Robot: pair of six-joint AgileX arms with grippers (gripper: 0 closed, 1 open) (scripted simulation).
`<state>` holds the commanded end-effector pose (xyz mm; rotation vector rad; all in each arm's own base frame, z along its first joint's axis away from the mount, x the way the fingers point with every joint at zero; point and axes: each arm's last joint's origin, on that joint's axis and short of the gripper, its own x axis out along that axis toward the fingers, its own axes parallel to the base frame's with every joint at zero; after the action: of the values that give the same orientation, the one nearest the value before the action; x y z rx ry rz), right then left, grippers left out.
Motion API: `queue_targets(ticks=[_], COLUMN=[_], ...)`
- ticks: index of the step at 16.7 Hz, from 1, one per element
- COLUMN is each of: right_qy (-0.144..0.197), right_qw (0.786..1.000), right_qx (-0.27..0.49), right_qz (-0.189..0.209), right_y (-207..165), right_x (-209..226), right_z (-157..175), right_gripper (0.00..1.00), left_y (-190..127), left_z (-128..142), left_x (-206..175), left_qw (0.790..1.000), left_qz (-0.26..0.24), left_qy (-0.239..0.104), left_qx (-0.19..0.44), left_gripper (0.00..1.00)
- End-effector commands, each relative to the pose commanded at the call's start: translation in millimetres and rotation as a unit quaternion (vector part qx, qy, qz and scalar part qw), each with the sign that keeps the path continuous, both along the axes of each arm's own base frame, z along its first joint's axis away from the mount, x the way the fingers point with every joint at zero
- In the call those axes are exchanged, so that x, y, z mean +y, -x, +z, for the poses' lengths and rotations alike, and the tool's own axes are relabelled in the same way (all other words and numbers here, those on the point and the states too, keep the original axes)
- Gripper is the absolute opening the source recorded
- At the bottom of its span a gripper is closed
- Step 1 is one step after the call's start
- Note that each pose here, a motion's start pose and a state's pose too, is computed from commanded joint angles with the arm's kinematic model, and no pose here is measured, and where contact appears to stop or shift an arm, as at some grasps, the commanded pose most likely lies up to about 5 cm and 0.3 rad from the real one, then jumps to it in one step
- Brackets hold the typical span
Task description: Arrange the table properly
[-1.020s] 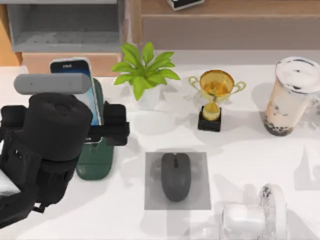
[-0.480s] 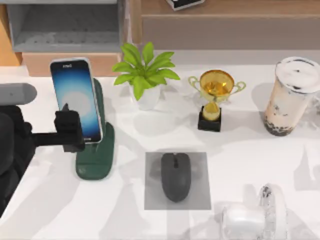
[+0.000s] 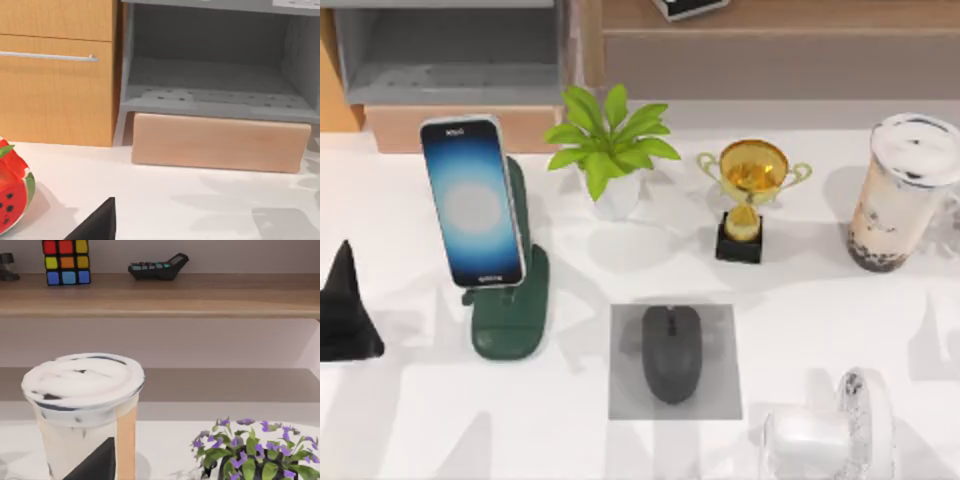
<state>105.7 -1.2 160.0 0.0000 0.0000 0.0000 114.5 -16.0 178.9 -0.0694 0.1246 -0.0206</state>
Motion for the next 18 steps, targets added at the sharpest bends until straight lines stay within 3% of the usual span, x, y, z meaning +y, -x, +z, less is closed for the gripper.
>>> queue_targets(ticks=[6,12,18], right_qy=[0.0,0.0,0.004], right_qw=[1.0,1.0,0.999], right_qx=[0.0,0.002,0.043], right_qz=[0.0,0.001,0.03], right_y=[0,-1,-17], right_x=[0,0,7], right_z=[0,-1,-17], right_gripper=[1.0,1.0,1.0], left_y=[9,9,9], left_z=[-19,-19,-19], left_x=[15,15,15], left_qw=[0.997,0.997,0.997], left_qz=[0.01,0.01,0.01], left_qy=[-0.035,-0.035,-0.035], left_qx=[-0.062,-0.062,-0.062], left_gripper=[1.0,1.0,1.0])
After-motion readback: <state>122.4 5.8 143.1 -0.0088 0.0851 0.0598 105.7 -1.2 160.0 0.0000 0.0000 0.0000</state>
